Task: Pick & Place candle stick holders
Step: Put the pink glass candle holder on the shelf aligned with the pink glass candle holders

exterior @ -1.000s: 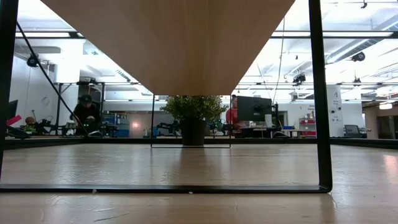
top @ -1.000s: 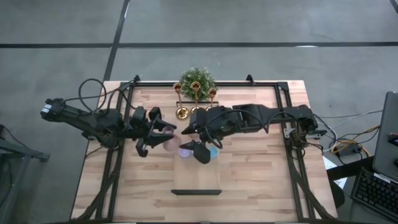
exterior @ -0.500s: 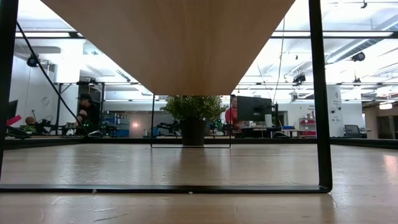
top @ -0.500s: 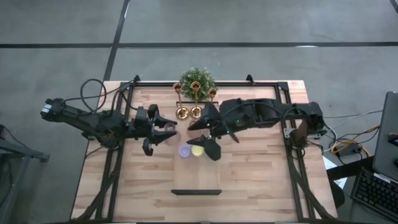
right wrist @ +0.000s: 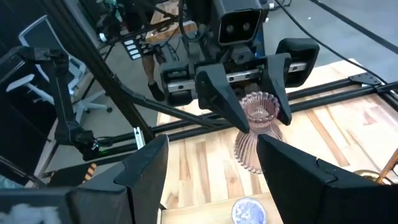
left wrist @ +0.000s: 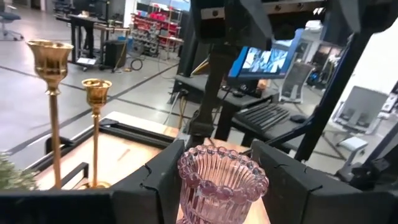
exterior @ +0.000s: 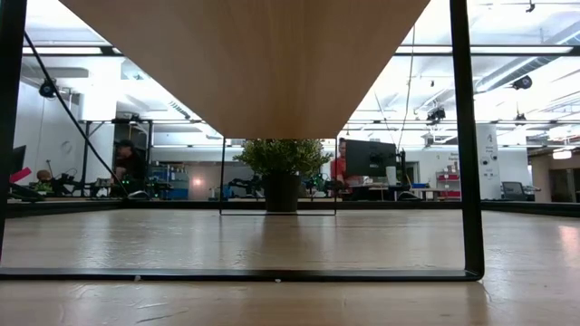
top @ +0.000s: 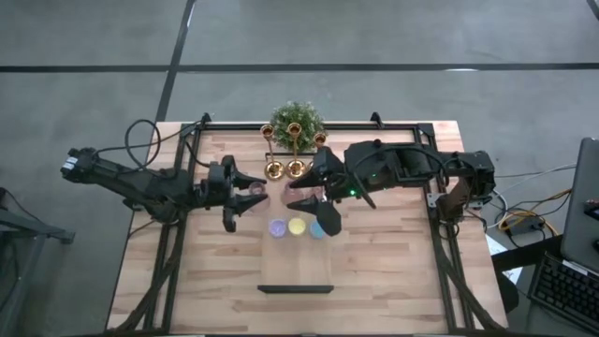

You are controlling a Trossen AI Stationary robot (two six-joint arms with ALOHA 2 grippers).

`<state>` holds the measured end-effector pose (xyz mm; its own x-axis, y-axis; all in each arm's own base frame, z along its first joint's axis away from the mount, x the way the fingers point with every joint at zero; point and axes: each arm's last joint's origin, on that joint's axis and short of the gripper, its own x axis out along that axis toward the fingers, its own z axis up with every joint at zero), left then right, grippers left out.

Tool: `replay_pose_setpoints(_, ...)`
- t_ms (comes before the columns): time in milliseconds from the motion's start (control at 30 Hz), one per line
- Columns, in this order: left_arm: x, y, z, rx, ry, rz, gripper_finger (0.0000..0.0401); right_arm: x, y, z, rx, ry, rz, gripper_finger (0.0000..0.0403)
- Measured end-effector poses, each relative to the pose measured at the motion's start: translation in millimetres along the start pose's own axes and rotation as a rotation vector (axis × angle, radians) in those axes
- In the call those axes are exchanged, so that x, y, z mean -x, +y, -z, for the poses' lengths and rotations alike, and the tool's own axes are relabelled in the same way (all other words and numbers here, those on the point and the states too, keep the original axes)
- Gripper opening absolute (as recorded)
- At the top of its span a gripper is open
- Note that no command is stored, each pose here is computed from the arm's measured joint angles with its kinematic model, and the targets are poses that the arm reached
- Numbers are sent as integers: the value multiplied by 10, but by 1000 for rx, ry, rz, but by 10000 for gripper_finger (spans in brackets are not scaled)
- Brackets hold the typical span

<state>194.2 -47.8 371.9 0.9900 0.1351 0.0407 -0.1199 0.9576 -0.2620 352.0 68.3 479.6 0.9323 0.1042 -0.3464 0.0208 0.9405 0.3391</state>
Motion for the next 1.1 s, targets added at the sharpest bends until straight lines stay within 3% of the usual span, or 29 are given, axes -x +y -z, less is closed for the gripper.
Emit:
replay_pose_setpoints(267, -21, 56, 223, -37, 47, -45, 179, 0, 0, 1, 0, 1, 0, 237)
replay_pose_setpoints(667, -32, 205, 655, -30, -33, -85, 179, -1, 1, -5, -47, -5, -2, 237)
replay_pose_setpoints(1100, -20, 436, 1010, -46, -28, -184, 179, -2, -2, -8, -66, -10, 4, 237)
